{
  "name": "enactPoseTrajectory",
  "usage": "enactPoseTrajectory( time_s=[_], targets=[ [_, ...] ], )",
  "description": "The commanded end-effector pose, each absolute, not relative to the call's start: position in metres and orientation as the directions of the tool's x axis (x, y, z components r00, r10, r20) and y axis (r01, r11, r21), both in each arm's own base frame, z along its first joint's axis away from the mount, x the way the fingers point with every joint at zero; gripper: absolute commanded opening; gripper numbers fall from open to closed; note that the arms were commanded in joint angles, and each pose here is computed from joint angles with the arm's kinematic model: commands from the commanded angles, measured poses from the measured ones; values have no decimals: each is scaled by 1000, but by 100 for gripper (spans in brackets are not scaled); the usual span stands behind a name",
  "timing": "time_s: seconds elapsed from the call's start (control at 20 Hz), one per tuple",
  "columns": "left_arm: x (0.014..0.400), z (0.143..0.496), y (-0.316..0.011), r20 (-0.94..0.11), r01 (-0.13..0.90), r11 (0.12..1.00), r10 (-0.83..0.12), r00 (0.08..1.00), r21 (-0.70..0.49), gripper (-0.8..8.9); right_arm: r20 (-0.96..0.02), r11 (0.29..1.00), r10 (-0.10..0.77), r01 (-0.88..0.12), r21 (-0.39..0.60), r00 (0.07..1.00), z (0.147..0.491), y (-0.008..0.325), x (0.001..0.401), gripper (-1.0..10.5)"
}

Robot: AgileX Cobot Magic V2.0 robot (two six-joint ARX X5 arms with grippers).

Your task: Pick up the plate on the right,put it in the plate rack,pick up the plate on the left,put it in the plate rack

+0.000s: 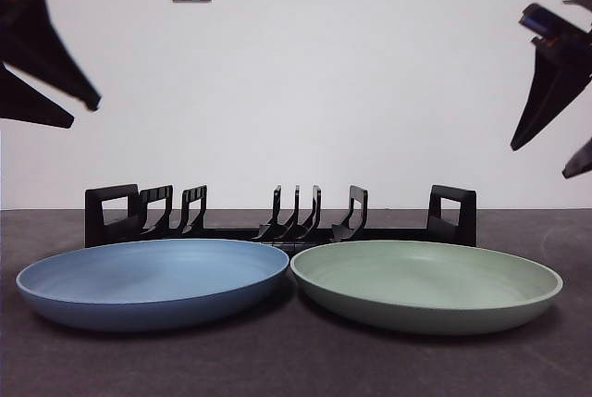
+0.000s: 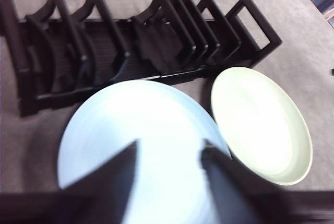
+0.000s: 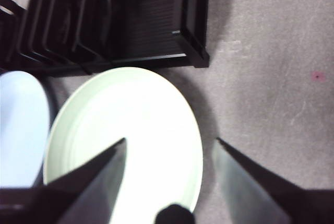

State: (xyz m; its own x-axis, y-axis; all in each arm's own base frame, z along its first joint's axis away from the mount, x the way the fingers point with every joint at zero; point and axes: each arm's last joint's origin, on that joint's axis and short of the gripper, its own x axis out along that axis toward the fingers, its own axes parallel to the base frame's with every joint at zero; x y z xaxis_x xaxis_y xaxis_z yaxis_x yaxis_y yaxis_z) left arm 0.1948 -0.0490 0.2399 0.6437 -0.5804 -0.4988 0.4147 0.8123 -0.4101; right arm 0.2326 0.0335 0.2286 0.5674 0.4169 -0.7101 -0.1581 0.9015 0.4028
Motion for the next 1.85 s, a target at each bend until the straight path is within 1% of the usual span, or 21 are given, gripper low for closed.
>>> enactPoseTrajectory(
  time_s=[0.05,0.15,0.3,0.35,0.4,0.45,0.55,0.8,0.85,0.9,1.0,1.05,1.2,1.35,1.45,1.6,1.7,1.85],
  targets=[
    [196,250,-56,-473,462,801,-598,647,-380,321,-727,905,417,-171,390,546,223,34,240,311],
    [196,264,-66,-465,507,804,-594,656,-311,321,-752,906,414,-156,393,513,214,35,247,311],
    [192,285,-82,-473,558,812,-566,675,-174,321,-794,909,410,-125,398,448,195,36,255,309],
    [189,291,-88,-475,573,810,-556,682,-127,321,-799,901,427,-125,415,423,189,37,257,293],
    [187,297,-93,-476,590,803,-551,685,-81,321,-799,891,449,-130,436,399,184,38,259,242],
    [185,301,-99,-473,607,793,-554,685,-49,320,-802,886,460,-135,444,381,180,39,260,214],
    [181,305,-109,-470,641,767,-568,676,-5,321,-811,883,466,-139,447,353,173,41,262,215],
    [175,297,-131,-515,679,734,-571,639,28,320,-838,888,459,-125,442,295,155,45,266,214],
    [175,295,-134,-524,684,728,-571,632,31,320,-846,893,449,-116,435,287,152,45,267,198],
    [174,294,-137,-530,693,720,-577,621,29,320,-856,900,435,-109,422,279,148,45,268,132],
    [172,292,-141,-541,708,706,-585,605,29,320,-860,901,434,-110,420,268,145,45,268,7],
    [171,291,-142,-546,714,700,-586,599,32,320,-860,901,434,-110,420,268,145,45,268,-19],
    [168,289,-145,-563,744,665,-590,578,67,320,-859,900,435,-108,422,271,146,45,268,-17],
    [163,286,-151,-583,786,609,-601,546,108,320,-858,898,438,-76,434,269,151,44,265,-17],
    [158,286,-157,-588,821,552,-618,522,148,320,-853,896,440,-81,436,279,159,44,261,-17],
    [144,285,-168,-592,879,406,-654,471,251,320,-827,887,454,-84,453,332,179,44,254,-17],
    [136,283,-179,-604,894,335,-660,447,296,319,-808,882,461,-86,464,367,194,45,249,-17],
    [129,271,-195,-648,904,264,-631,426,337,319,-819,880,470,-106,463,329,211,53,245,-17]
  ],
)
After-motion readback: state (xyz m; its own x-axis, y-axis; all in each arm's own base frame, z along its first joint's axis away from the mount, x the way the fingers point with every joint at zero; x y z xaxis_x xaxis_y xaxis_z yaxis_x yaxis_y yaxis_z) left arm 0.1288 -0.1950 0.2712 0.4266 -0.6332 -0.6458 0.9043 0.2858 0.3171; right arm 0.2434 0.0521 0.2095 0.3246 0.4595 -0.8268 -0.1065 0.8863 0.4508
